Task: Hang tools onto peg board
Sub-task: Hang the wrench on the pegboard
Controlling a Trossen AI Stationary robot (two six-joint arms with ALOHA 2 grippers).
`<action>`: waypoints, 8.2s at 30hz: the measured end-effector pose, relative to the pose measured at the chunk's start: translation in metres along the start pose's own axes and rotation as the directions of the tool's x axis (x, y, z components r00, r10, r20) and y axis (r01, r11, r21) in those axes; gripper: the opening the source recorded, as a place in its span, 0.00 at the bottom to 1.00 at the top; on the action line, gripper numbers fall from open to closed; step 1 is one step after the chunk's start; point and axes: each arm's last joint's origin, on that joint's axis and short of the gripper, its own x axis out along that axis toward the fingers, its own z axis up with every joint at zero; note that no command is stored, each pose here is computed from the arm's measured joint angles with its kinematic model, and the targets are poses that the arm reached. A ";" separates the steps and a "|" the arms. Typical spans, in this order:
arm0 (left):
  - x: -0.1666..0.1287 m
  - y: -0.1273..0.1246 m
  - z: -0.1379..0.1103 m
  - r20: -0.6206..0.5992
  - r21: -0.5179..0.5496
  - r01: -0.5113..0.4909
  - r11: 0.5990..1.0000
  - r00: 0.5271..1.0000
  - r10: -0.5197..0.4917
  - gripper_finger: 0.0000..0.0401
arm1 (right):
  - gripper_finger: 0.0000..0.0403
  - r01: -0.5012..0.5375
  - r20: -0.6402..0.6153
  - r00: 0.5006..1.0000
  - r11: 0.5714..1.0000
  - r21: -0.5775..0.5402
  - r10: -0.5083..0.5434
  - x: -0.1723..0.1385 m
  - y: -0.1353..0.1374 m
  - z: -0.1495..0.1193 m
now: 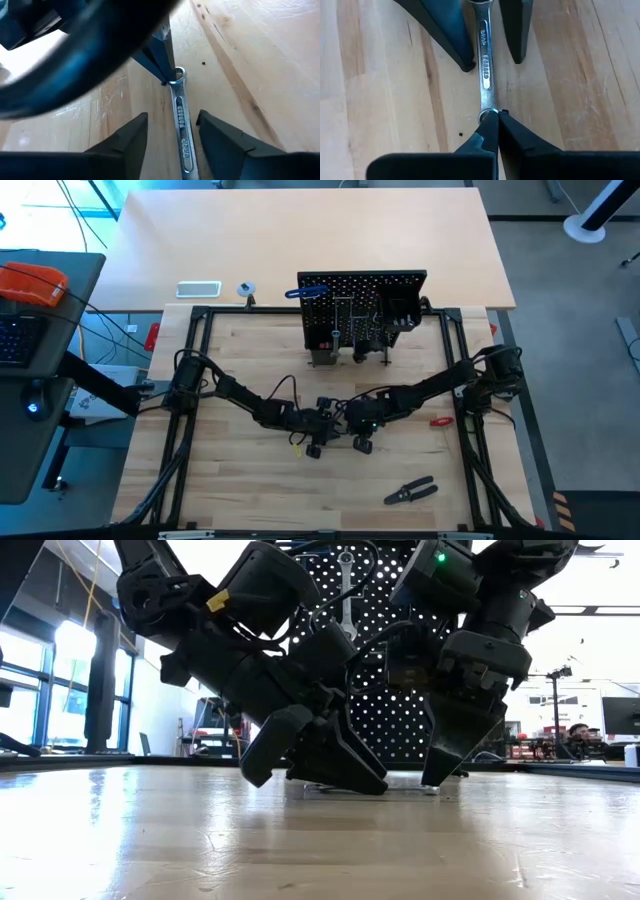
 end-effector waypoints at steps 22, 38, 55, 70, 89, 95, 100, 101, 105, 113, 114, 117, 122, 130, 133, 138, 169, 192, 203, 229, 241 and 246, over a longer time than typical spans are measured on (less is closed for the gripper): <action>0.001 0.002 -0.004 -0.026 0.006 0.079 0.997 0.997 -0.079 0.29 | 0.00 -0.152 0.043 0.988 0.985 0.086 0.149 0.000 -0.006 0.012; 0.000 0.000 -0.007 -0.052 0.062 0.101 0.993 0.994 -0.098 0.29 | 0.00 -0.239 0.094 0.968 0.968 0.078 0.232 -0.001 -0.008 0.021; 0.000 0.000 -0.008 -0.081 0.167 0.049 0.985 0.996 -0.035 0.03 | 0.00 -0.278 0.127 0.955 0.958 0.075 0.267 -0.004 -0.005 0.025; -0.001 0.001 -0.009 -0.095 0.170 0.023 0.985 0.995 -0.007 0.00 | 0.02 -0.174 0.098 0.981 0.982 0.077 0.166 -0.002 -0.007 0.019; 0.000 0.001 -0.007 -0.064 0.137 0.027 0.990 0.998 -0.018 0.00 | 0.24 -0.034 0.088 0.996 0.999 0.013 0.033 -0.001 -0.001 0.010; 0.000 0.001 -0.005 -0.039 0.133 0.022 0.991 0.999 -0.017 0.00 | 0.24 0.055 0.116 0.992 0.998 -0.017 -0.053 0.000 0.005 0.006; 0.000 0.001 -0.005 -0.037 0.124 0.027 0.992 0.999 -0.022 0.00 | 0.24 0.059 0.115 0.992 0.998 -0.025 -0.056 -0.002 0.006 0.006; 0.000 0.001 -0.005 -0.037 0.122 0.029 0.992 0.999 -0.025 0.00 | 0.24 0.059 0.116 0.992 0.998 -0.025 -0.056 -0.003 0.006 0.006; 0.001 0.002 -0.004 -0.031 0.111 0.037 0.993 0.999 -0.034 0.00 | 0.24 0.065 0.139 0.988 0.998 -0.024 -0.061 -0.013 0.006 0.007; 0.002 0.007 -0.002 0.003 0.089 0.023 0.996 1.000 -0.024 0.00 | 0.24 0.060 0.157 0.986 0.998 -0.024 -0.056 -0.019 0.008 0.009; 0.002 0.008 -0.002 0.003 0.087 0.023 0.996 1.000 -0.023 0.00 | 0.24 0.060 0.152 0.987 0.998 -0.025 -0.056 -0.018 0.008 0.008; 0.002 0.009 -0.002 0.005 0.075 0.023 0.997 1.000 -0.024 0.00 | 0.24 0.060 0.153 0.987 0.998 -0.027 -0.056 -0.018 0.009 0.008; 0.003 0.009 -0.001 0.005 0.069 0.020 0.997 1.000 -0.020 0.00 | 0.24 0.051 0.169 0.985 0.998 -0.028 -0.046 -0.016 0.009 0.009; 0.003 0.010 -0.001 0.004 0.049 0.017 0.999 1.000 -0.017 0.00 | 0.24 0.093 0.167 0.982 0.995 -0.035 -0.086 -0.002 0.014 0.004; 0.003 0.010 -0.001 0.004 0.044 0.017 0.999 1.000 -0.017 0.00 | 0.24 0.078 0.167 0.983 0.996 -0.035 -0.071 -0.002 0.015 0.004; 0.003 0.010 -0.001 0.004 0.043 0.016 0.999 1.000 -0.016 0.00 | 0.24 0.070 0.163 0.985 0.997 -0.027 -0.064 -0.002 0.015 0.004; 0.000 0.006 0.005 0.010 0.122 -0.112 0.986 0.994 0.112 0.31 | 0.00 0.192 0.068 0.980 0.975 -0.110 -0.186 0.009 0.019 -0.014; 0.006 0.022 -0.010 -0.026 0.067 0.103 0.992 0.994 -0.102 0.19 | 0.00 0.059 0.128 0.990 0.998 -0.030 -0.055 0.000 0.015 0.001; 0.007 0.024 -0.013 -0.054 0.059 0.097 0.993 0.994 -0.094 0.27 | 0.00 0.047 0.151 0.988 0.999 -0.020 -0.043 -0.001 0.014 0.004; 0.006 0.030 -0.017 -0.106 0.100 -0.001 0.995 0.994 0.011 0.01 | 0.00 0.058 0.184 0.981 0.998 -0.014 -0.054 -0.019 0.015 0.008; 0.006 0.026 -0.015 -0.096 0.113 0.005 0.994 0.995 0.005 0.01 | 0.27 0.154 0.169 0.973 0.988 0.032 -0.157 -0.019 0.004 0.007; 0.006 0.026 -0.015 -0.096 0.112 0.006 0.994 0.995 0.005 0.01 | 0.30 0.145 0.200 0.970 0.989 -0.009 -0.140 -0.019 0.006 0.009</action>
